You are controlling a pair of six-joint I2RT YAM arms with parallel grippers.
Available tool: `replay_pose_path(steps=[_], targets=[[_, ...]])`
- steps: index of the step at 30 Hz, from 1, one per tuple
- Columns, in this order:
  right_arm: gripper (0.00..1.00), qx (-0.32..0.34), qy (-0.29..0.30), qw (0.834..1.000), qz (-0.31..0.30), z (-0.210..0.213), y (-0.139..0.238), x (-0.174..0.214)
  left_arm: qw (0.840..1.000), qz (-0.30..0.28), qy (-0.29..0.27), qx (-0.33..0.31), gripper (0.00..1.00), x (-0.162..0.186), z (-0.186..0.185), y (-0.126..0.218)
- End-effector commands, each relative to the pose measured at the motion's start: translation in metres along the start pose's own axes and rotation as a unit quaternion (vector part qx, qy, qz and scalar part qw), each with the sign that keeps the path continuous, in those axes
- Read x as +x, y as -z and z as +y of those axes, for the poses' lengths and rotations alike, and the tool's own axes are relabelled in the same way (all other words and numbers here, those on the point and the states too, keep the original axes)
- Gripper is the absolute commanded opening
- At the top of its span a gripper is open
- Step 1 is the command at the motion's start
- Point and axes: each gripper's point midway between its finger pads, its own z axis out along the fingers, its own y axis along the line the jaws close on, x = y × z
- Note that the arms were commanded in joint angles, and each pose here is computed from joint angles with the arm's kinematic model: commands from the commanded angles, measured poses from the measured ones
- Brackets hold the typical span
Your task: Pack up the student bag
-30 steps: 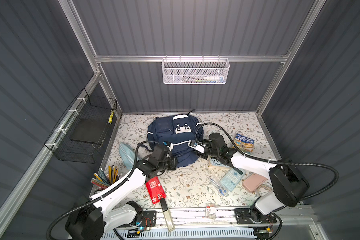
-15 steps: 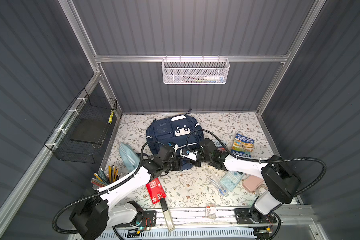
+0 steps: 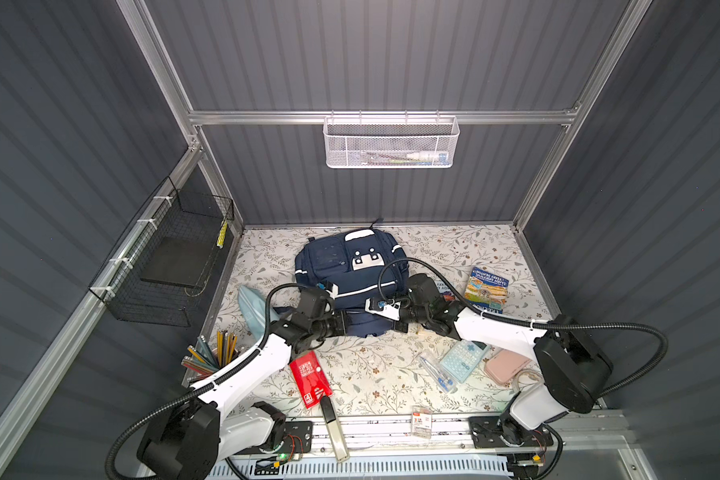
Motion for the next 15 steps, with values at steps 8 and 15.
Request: replay_pose_path(steps=[8,15], targets=[[0.00,0.024,-0.028,0.999,-0.011,-0.023,0.046,0.014,0.989,-0.081,0.080,-0.093,0.00,-0.058,0.111,0.047],[0.13,0.050,-0.036,0.998,0.029,-0.035,0.034,0.015,0.997,-0.068,0.045,-0.012,0.00,-0.051,0.054,0.040]])
